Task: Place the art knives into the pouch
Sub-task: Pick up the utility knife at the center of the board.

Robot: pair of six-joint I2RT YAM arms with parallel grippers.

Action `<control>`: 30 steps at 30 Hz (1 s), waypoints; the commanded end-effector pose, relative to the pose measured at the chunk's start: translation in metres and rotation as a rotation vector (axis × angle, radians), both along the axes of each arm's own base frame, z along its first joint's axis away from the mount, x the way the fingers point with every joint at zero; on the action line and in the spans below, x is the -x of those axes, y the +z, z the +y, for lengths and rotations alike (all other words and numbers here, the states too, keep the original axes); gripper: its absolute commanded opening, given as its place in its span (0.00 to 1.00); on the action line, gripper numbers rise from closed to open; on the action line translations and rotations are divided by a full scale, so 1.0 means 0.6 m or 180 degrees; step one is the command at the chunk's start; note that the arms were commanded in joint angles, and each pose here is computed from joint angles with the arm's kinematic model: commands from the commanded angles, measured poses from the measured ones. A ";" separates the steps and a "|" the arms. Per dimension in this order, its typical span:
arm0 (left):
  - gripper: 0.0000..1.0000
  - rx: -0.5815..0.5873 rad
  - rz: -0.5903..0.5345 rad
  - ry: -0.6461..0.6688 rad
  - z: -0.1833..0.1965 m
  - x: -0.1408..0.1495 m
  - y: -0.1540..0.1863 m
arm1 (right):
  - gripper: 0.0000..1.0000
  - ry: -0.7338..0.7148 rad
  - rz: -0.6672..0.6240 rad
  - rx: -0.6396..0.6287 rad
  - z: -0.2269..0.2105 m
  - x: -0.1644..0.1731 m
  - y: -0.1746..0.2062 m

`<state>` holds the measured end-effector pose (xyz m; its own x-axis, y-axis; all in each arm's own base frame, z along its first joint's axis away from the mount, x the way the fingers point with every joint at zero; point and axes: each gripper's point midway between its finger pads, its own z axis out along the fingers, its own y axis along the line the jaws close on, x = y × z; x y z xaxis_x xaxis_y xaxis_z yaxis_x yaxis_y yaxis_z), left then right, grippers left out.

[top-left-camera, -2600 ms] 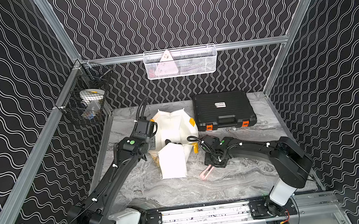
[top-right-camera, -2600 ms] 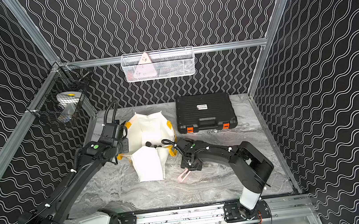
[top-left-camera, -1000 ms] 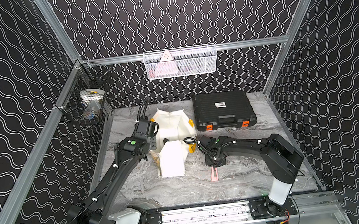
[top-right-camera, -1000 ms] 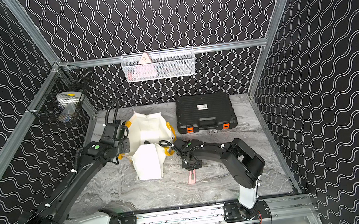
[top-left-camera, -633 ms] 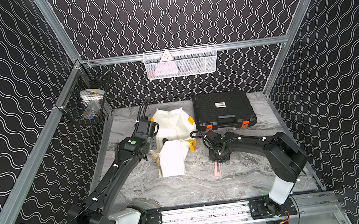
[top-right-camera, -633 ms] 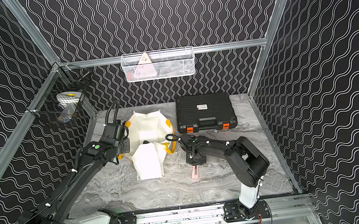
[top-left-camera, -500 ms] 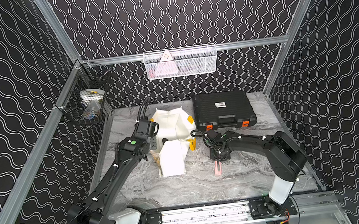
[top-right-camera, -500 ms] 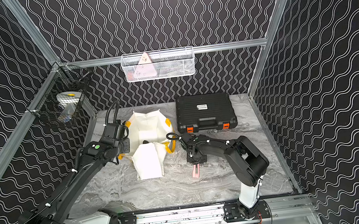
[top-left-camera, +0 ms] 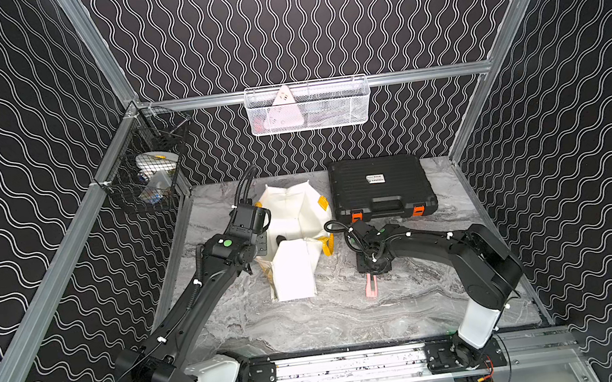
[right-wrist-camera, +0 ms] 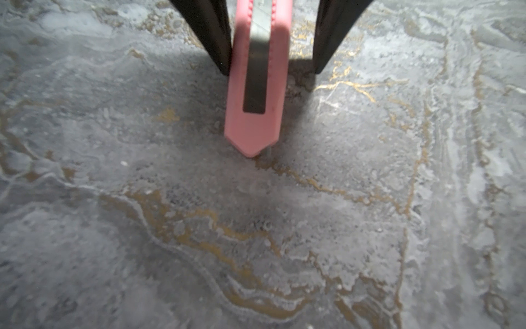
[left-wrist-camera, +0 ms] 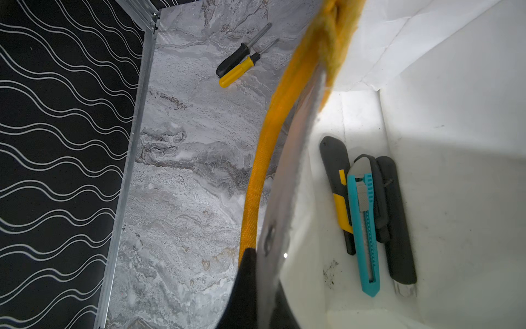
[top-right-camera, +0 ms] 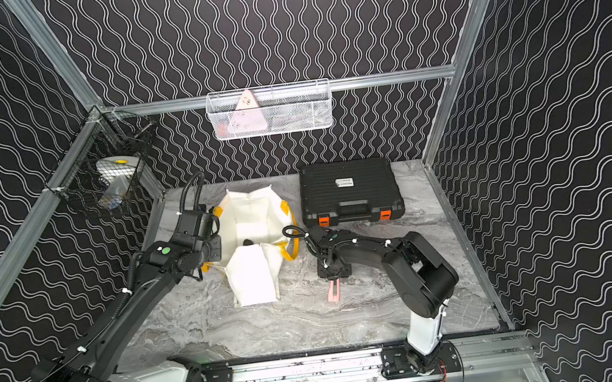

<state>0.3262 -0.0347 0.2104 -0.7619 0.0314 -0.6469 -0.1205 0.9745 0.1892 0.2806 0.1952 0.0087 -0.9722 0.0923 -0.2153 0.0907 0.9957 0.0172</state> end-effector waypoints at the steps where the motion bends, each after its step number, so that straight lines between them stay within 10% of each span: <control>1: 0.00 -0.0018 -0.0099 0.0004 0.001 -0.005 0.011 | 0.46 0.0003 0.0242 0.0013 -0.005 0.026 -0.028; 11: 0.00 -0.0023 -0.0097 0.0005 0.001 -0.005 0.011 | 0.27 0.0017 0.0230 0.0055 -0.010 0.027 -0.023; 30: 0.00 -0.0011 -0.0095 -0.0013 -0.002 -0.006 0.010 | 0.26 -0.0080 -0.0566 -0.0004 -0.027 -0.026 0.178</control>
